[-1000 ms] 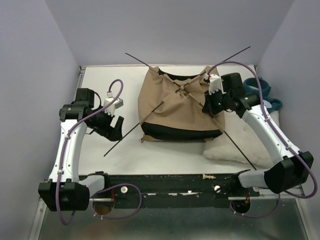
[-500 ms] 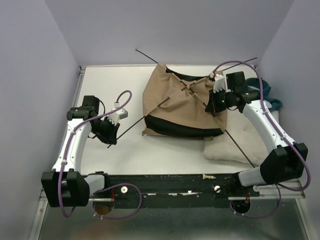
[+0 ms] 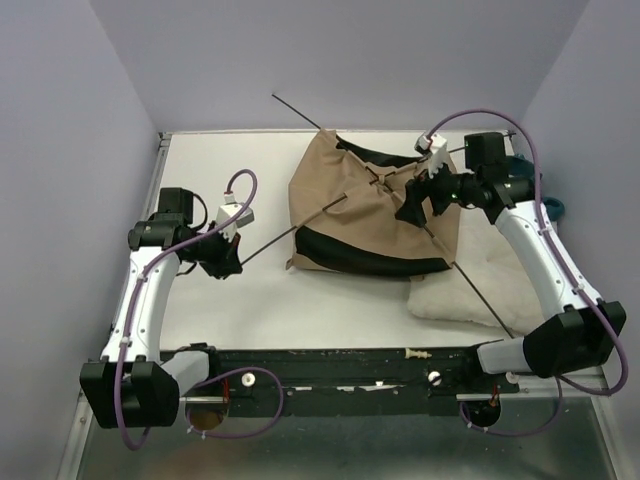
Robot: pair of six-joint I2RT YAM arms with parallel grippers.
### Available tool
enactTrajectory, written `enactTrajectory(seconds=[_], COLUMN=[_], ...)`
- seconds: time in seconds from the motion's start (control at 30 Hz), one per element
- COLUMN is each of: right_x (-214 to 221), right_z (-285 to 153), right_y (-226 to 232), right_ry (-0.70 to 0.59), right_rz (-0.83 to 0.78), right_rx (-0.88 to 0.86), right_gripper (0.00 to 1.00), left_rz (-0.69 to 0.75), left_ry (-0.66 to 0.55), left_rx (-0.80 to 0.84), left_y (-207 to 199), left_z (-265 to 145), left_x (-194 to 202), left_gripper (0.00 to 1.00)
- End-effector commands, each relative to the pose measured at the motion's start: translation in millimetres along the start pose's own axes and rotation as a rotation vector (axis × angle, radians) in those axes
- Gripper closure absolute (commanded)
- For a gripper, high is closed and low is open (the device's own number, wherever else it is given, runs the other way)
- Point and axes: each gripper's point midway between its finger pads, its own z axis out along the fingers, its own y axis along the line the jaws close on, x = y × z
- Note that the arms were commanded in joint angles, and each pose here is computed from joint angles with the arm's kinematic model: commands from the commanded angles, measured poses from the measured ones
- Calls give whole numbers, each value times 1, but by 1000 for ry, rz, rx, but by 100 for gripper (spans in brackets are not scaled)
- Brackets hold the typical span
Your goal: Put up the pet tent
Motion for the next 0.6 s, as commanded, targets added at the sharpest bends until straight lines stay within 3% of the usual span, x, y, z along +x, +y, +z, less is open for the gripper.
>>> enactTrajectory(seconds=[0.0,0.23,0.4,0.57], right_x=[-64,-104,-122,-108], right_z=[-25,4,27,66], right_y=[47,133,200,238], right_ry=[-242,-347,-425,-412], right_rz=[-287,-694,-905,-1043], right_rx=[-176,-339,-492,-607], right_gripper=[0,0,8,16], left_rz=[88,153,195,224], left_ry=[-279,-446,-464,-476], left_rx=[26,4,61,53], left_y=[-13,-18,-31,-35], left_z=[-15,-25,-18,-20], left_x=[-61,-94,-99,-99], left_gripper=[100,100,100,100])
